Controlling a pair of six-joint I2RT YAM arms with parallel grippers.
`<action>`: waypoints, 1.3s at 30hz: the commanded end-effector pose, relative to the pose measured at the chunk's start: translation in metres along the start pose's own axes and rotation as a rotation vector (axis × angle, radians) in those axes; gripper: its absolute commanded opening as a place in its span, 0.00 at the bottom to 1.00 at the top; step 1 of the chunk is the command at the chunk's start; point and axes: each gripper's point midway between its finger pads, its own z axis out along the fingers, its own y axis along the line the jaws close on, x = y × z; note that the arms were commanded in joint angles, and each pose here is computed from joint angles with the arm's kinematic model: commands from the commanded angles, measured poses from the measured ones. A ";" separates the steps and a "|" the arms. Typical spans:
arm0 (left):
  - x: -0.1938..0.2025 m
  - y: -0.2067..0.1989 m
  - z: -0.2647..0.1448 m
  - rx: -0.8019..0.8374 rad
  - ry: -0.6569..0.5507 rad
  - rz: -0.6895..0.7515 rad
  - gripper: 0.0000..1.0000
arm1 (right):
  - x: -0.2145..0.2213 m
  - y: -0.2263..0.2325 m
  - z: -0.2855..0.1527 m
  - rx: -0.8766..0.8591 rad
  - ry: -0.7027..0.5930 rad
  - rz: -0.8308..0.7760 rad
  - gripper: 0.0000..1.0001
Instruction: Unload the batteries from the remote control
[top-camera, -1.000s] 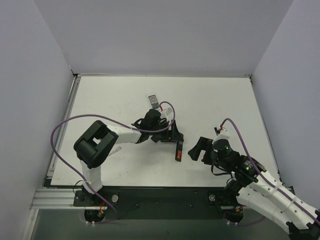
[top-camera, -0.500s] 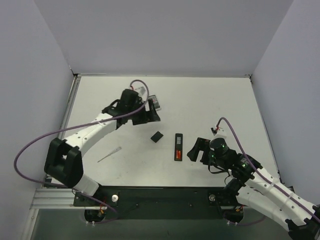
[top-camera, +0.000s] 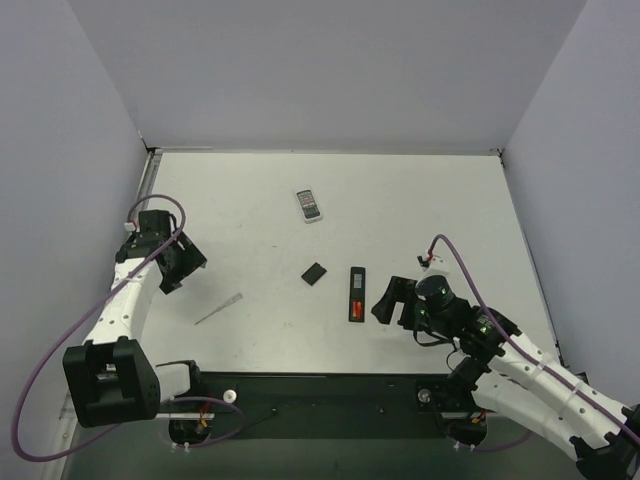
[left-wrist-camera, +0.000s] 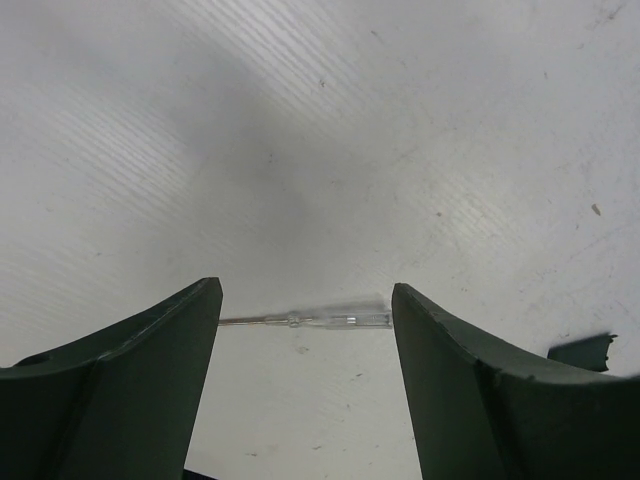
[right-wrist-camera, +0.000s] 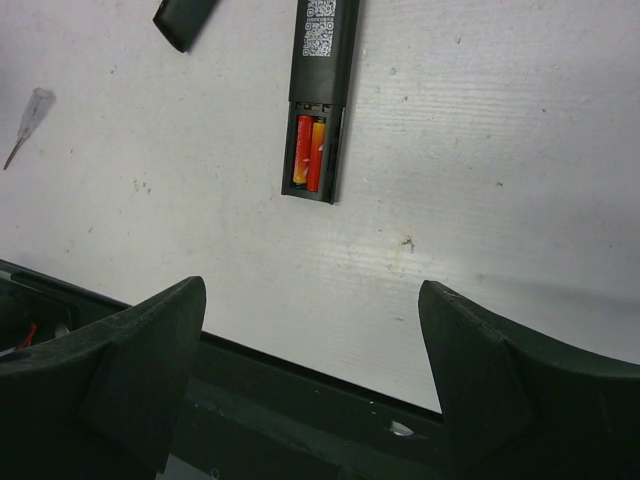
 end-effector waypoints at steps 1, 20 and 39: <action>0.001 0.009 -0.002 -0.031 -0.028 -0.054 0.79 | 0.000 0.001 0.005 -0.010 -0.005 -0.004 0.82; -0.040 -0.212 0.004 0.171 -0.164 0.379 0.78 | -0.006 0.008 -0.002 -0.015 0.021 -0.073 0.81; 0.046 -0.354 0.092 0.119 -0.067 0.532 0.84 | -0.017 0.016 -0.027 -0.050 0.011 -0.166 0.81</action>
